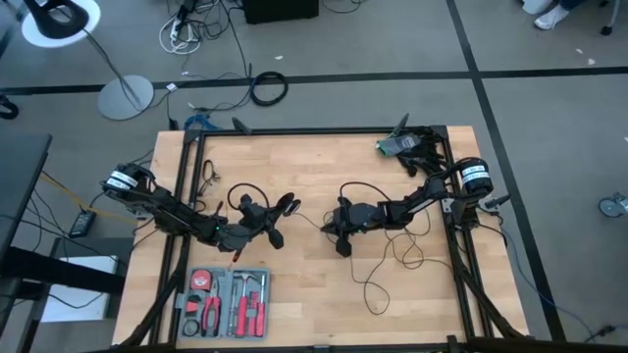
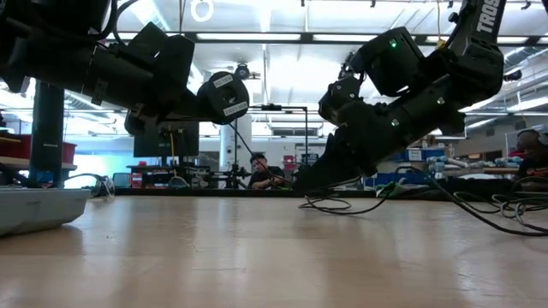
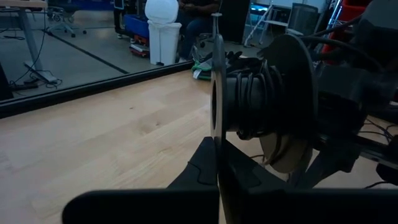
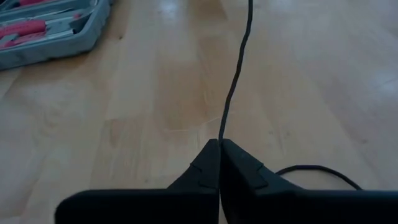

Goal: Coil cords
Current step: Coil the black wire onto the spool

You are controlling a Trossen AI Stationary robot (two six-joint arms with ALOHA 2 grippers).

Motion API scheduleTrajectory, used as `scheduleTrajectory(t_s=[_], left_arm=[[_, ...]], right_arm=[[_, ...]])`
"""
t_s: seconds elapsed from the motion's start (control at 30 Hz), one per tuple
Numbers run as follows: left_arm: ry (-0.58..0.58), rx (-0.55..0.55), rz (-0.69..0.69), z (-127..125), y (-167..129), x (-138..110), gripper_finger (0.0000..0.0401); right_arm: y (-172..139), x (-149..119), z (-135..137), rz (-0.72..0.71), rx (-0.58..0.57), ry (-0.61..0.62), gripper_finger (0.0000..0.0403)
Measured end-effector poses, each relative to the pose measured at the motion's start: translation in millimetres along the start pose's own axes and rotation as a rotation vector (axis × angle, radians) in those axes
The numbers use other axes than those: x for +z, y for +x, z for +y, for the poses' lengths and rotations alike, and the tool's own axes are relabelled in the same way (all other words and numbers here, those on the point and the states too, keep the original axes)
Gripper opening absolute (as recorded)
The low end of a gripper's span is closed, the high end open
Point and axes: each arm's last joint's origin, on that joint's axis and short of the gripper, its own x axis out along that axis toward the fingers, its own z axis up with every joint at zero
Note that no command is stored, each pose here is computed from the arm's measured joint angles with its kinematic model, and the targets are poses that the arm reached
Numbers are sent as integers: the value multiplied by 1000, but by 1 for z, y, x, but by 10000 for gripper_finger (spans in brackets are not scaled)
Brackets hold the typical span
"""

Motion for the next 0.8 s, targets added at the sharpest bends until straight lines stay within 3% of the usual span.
scheduleTrajectory(t_s=[0.3, 0.57, 0.8], left_arm=[[2, -17, 9, 0, 0, 0, 0], [31, -7, 29, 1, 0, -4, 0], [30, 8, 37, 3, 2, -4, 0]], right_arm=[[-2, 9, -14, -41, -79, 82, 3], [-25, 51, -26, -195, -113, 143, 1], [-28, 108, -9, -167, -94, -20, 1]])
